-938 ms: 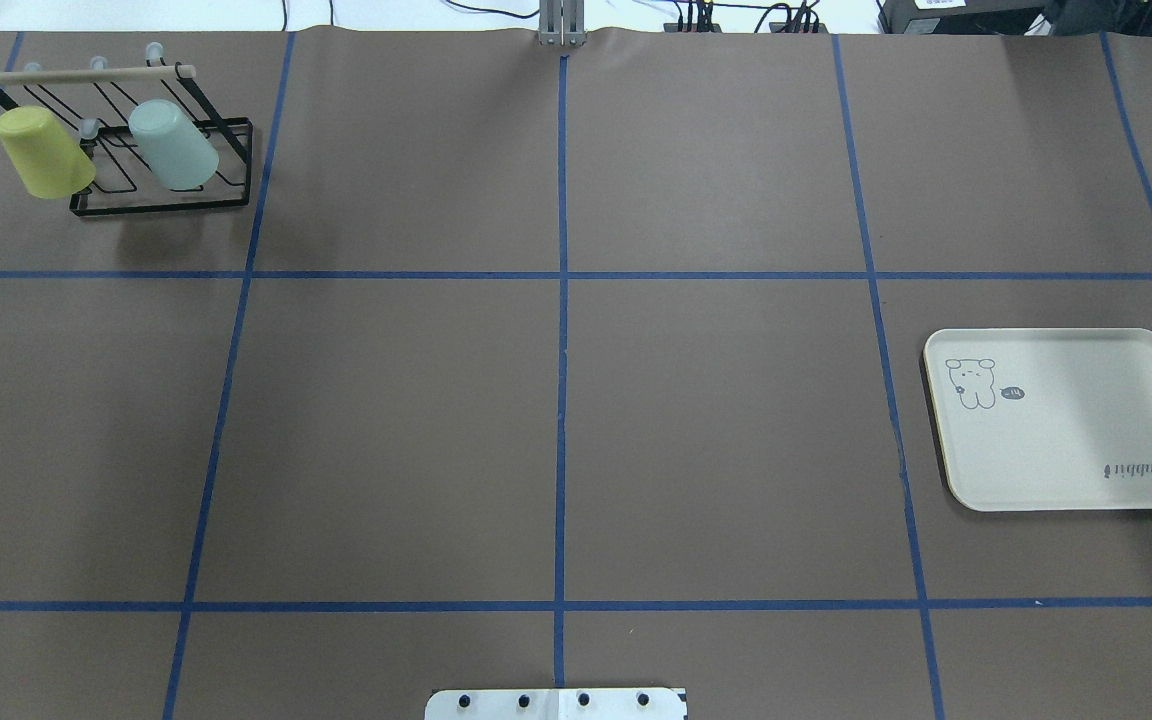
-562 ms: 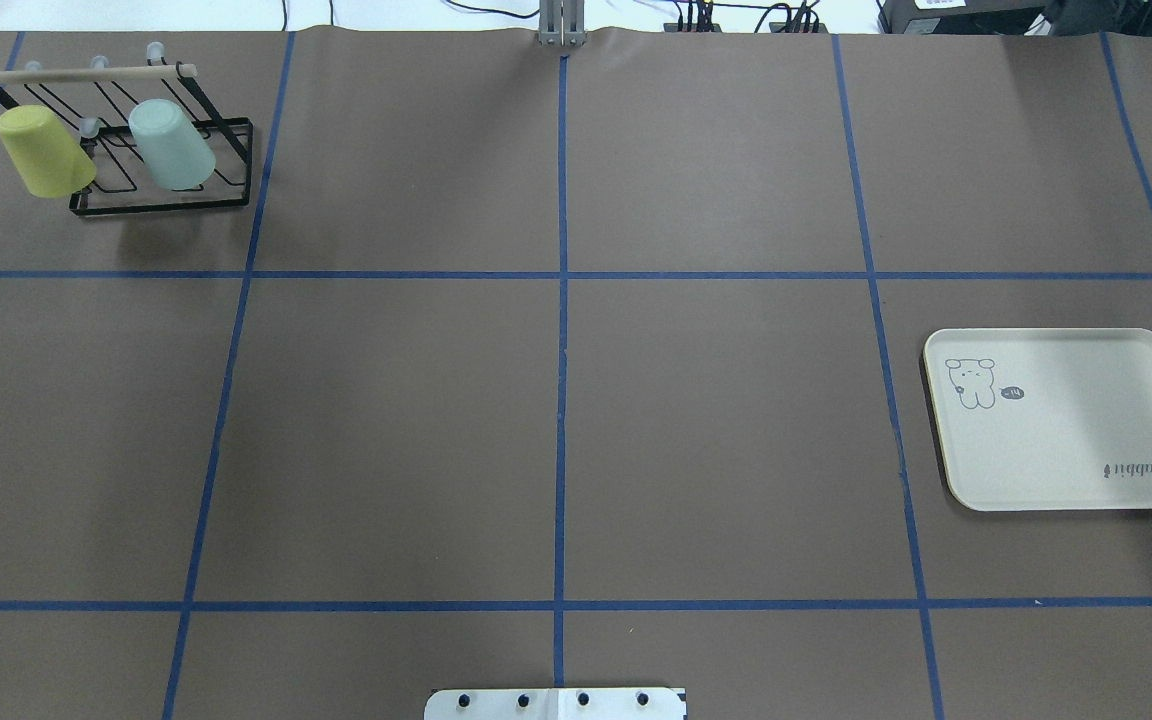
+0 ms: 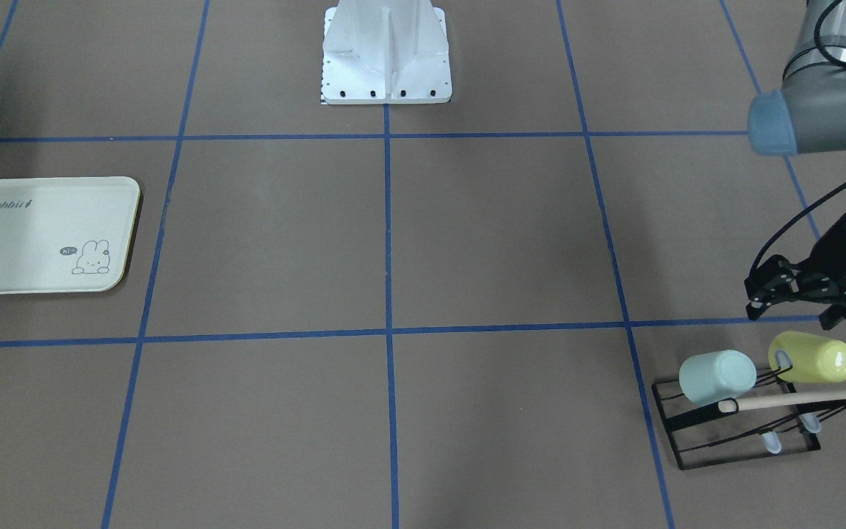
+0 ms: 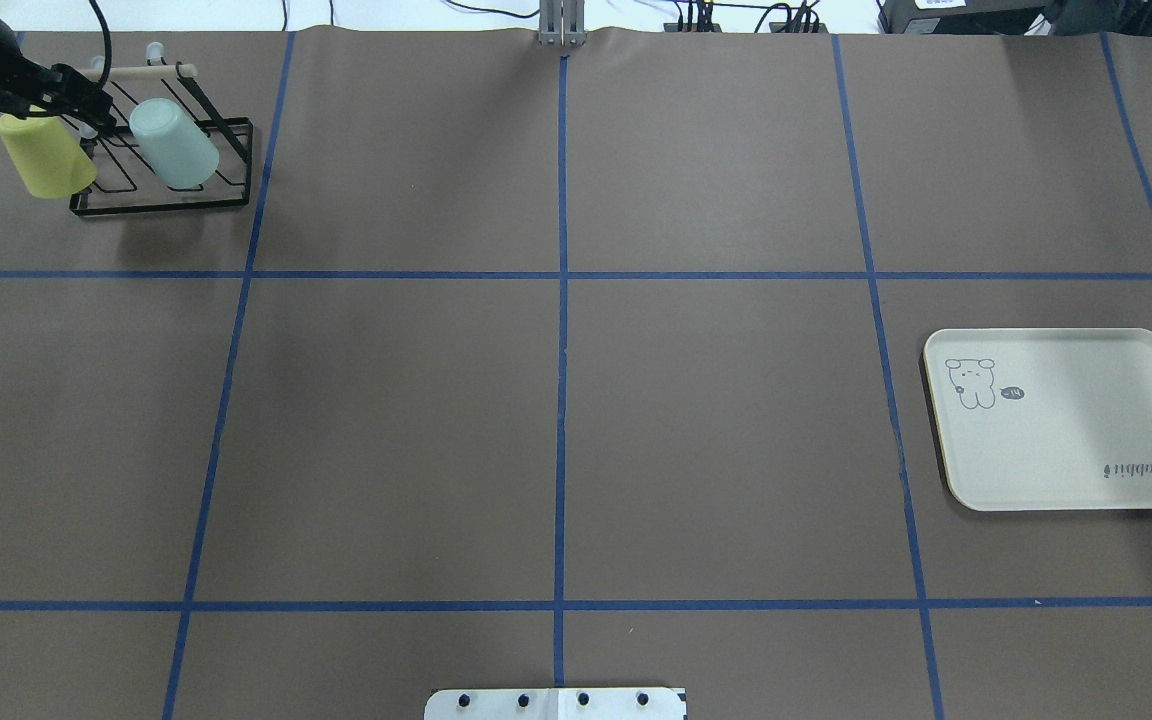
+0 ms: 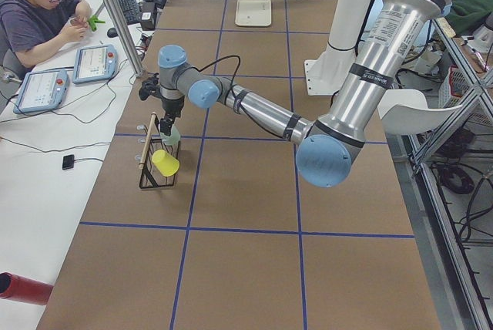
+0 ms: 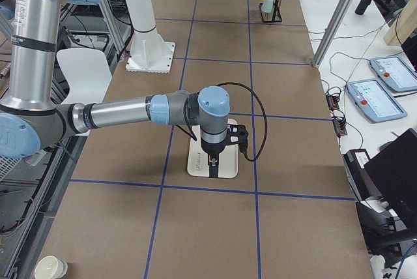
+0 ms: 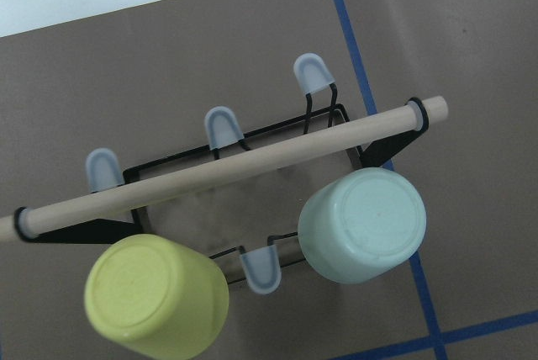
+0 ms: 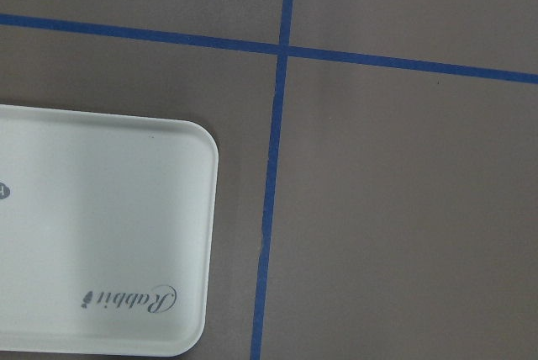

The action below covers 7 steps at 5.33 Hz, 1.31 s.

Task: Left arm grabs green cup and hands to right arm on tray

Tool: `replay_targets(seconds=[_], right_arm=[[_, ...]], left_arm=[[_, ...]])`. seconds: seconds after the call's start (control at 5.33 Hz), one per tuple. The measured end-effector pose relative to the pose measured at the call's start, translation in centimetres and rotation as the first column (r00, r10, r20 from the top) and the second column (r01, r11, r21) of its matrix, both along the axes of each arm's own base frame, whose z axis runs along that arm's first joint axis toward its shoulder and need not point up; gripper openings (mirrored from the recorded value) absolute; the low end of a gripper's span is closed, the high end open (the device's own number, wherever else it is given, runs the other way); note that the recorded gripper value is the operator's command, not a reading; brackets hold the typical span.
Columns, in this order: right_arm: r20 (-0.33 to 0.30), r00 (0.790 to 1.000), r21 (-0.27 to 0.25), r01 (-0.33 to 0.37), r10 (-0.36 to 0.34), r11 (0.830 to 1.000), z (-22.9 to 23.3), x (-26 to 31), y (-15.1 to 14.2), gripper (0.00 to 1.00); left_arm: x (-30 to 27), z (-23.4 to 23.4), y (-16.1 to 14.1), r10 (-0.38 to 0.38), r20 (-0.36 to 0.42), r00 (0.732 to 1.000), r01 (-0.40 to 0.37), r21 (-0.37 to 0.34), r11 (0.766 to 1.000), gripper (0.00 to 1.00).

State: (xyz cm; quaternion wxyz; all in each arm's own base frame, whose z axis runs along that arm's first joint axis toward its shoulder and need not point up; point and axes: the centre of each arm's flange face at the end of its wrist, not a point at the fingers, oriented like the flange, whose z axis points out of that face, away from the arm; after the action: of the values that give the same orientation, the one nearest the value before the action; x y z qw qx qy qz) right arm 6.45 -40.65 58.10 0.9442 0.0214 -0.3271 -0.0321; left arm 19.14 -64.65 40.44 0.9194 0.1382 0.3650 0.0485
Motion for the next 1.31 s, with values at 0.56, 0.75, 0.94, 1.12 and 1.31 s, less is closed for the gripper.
replay_targets(seconds=[0.56, 0.75, 0.94, 1.12, 1.31], right_arm=[[0.001, 1.000, -0.001, 0.000, 0.000, 1.000, 0.0, -0.1, -0.1, 1.00], [0.002, 1.000, -0.001, 0.000, 0.000, 1.000, 0.0, -0.1, -0.1, 1.00], [0.003, 1.000, -0.002, 0.000, 0.000, 1.000, 0.0, -0.1, -0.1, 1.00], [0.004, 1.000, -0.003, 0.000, 0.000, 1.000, 0.0, -0.1, -0.1, 1.00], [0.004, 1.000, -0.005, 0.000, 0.000, 1.000, 0.1, -0.1, -0.1, 1.00]], left_arm=[[5.4, -1.3, -2.2, 0.015, -0.001, 1.000, -0.015, -0.037, 0.999, 0.99], [6.1, -0.6, -2.9, 0.019, -0.005, 1.000, -0.019, -0.031, 0.999, 0.99], [6.6, 0.2, -3.8, 0.023, -0.007, 1.000, -0.023, -0.022, 0.999, 0.99], [7.0, 0.9, -4.4, 0.026, -0.004, 1.000, -0.026, -0.024, 0.999, 0.94], [7.1, 1.3, -4.7, 0.028, -0.001, 1.000, -0.028, -0.026, 0.999, 0.75]])
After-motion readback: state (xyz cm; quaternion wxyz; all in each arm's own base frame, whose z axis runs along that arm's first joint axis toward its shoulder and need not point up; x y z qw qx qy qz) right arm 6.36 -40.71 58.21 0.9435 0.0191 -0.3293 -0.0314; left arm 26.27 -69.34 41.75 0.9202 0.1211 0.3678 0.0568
